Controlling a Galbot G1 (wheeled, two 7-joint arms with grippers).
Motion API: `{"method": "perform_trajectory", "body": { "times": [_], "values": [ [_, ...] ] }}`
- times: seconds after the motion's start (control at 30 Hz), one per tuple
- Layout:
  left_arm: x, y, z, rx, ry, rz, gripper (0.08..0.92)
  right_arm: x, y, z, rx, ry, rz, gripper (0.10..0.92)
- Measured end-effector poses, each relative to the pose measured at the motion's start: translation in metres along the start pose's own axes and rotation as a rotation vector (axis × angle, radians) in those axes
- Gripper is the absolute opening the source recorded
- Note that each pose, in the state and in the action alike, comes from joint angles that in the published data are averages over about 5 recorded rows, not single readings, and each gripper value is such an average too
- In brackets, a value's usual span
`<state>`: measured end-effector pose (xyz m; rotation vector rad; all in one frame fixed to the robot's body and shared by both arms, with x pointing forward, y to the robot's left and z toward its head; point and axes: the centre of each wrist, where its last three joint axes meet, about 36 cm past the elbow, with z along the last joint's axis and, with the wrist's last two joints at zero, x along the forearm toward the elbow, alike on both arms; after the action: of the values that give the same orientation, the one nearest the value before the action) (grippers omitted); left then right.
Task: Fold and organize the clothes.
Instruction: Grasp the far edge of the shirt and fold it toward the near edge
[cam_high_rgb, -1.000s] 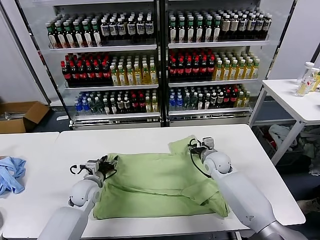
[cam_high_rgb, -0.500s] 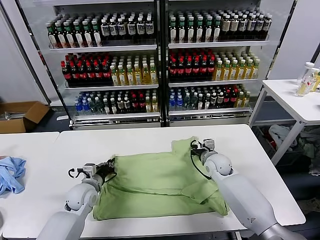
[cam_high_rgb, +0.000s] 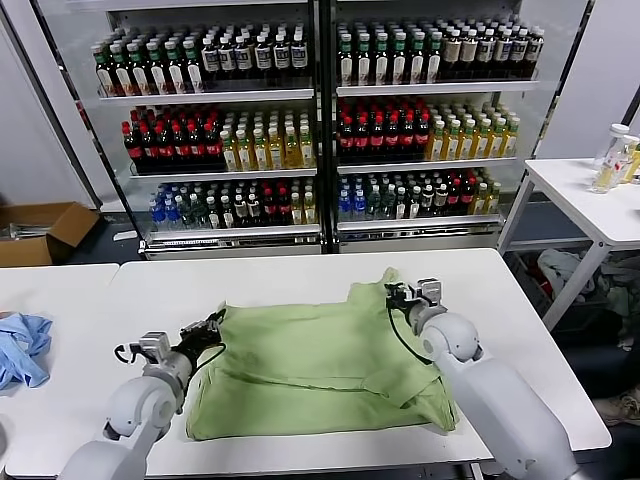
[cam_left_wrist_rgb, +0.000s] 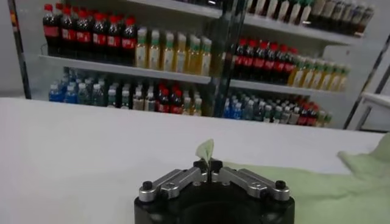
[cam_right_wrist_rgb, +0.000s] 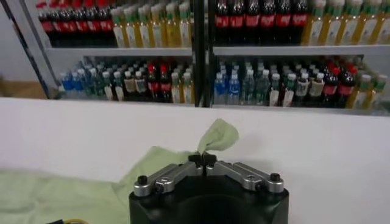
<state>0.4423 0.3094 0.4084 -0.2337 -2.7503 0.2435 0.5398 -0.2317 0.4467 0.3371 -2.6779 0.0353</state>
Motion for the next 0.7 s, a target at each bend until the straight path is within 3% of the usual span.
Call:
{"method": "perform_trajectory", "body": {
  "times": [0.33, 0.7],
  "values": [
    [0.038, -0.006, -0.007, 0.007, -0.027, 0.039, 0.095, 0.060, -0.004, 0.009, 0.017, -0.048, -0.003, 0.106],
    [0.075, -0.016, -0.002, -0.007, 0.001, 0.059, 0.094, 0.132, 0.002, 0.033, 0.018, -0.048, 0.005, 0.106]
  ]
}}
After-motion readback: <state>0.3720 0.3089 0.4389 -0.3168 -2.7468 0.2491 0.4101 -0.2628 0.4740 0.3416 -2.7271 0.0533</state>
